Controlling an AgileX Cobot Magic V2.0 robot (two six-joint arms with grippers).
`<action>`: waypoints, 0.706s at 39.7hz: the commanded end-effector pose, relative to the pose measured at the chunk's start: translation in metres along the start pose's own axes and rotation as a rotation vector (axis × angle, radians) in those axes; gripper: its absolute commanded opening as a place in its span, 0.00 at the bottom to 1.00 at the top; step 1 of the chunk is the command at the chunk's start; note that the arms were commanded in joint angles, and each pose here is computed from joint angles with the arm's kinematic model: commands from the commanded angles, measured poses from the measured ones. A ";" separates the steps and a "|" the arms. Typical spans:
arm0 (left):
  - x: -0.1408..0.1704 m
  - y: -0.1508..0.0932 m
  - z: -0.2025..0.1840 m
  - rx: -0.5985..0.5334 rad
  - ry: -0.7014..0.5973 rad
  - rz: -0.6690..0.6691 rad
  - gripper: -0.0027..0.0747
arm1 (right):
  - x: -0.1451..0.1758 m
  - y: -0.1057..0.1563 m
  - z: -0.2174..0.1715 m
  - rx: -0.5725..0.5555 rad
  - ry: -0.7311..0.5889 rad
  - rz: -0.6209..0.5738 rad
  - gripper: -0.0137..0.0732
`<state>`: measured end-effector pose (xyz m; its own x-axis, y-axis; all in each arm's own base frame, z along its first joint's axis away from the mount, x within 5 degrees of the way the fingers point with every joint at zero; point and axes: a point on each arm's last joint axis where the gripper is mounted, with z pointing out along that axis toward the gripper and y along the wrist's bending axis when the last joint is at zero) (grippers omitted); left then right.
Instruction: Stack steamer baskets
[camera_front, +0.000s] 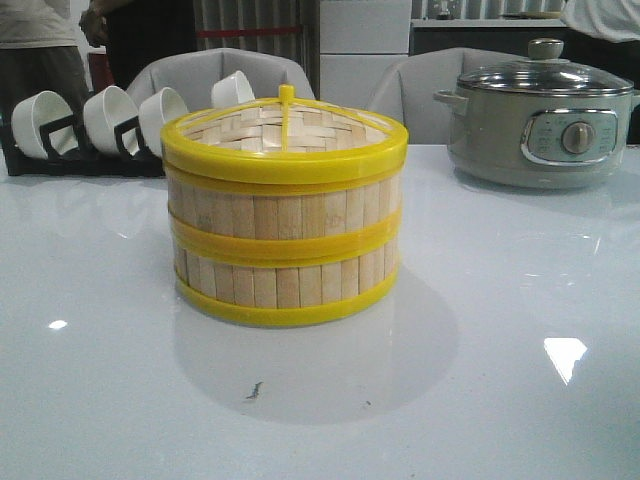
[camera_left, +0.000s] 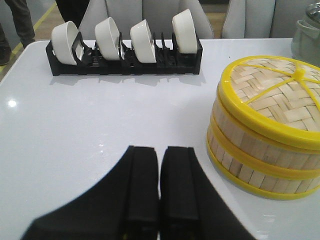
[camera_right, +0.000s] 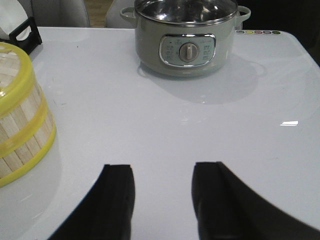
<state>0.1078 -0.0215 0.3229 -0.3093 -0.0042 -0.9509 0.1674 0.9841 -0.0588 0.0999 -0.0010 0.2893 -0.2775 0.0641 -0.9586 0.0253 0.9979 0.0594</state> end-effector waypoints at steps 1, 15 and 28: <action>-0.016 -0.002 -0.004 0.018 -0.109 -0.011 0.16 | -0.002 -0.001 -0.003 0.003 -0.158 0.001 0.61; -0.016 -0.002 -0.004 0.018 -0.109 -0.011 0.16 | 0.014 -0.002 -0.011 0.000 -0.242 0.001 0.61; -0.016 -0.002 -0.004 0.018 -0.109 -0.011 0.16 | 0.013 -0.002 -0.012 0.000 -0.250 0.002 0.22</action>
<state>0.1078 -0.0215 0.3229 -0.3093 -0.0042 -0.9509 0.1674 0.9841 -0.0588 0.0841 -0.0011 0.2617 -0.1548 0.0672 -0.9857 0.0234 0.9977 0.0644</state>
